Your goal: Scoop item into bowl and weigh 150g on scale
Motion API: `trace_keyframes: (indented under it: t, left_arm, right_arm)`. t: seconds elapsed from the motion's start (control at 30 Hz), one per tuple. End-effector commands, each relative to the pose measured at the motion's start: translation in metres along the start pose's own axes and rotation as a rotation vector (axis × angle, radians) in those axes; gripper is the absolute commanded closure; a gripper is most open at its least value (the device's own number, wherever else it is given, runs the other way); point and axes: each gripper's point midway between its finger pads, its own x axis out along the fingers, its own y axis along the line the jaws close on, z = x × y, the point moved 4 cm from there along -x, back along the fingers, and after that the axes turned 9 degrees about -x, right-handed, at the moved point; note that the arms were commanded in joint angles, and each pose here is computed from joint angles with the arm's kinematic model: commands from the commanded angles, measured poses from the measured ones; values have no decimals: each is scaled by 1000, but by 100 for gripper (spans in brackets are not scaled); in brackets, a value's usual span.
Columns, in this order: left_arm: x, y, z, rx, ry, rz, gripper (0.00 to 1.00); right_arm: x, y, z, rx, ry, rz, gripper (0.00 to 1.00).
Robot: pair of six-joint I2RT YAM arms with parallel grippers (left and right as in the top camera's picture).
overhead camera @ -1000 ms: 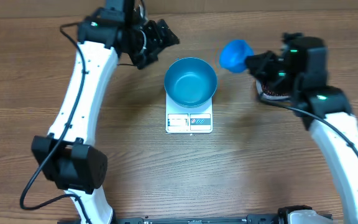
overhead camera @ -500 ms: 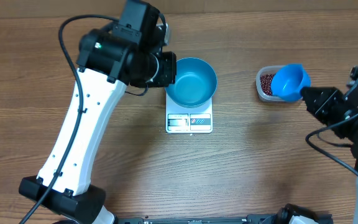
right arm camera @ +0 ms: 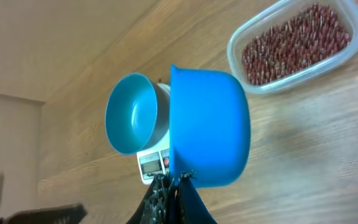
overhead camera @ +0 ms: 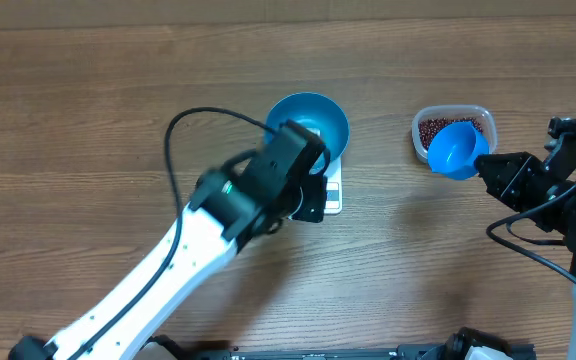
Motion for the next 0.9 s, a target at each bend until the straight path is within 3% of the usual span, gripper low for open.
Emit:
trace_keyframes:
  t: [0.0, 0.37, 0.87]
  left_arm:
    - [42, 25, -18, -20, -49, 95, 96]
    - [127, 46, -23, 87, -43, 217, 96]
    - [160, 61, -13, 82, -65, 243, 96]
  right_arm:
    - [-4, 4, 3, -44, -15, 8, 96]
    - [-4, 0, 3, -43, -18, -20, 96]
    - [-4, -2, 5, -46, -26, -35, 96]
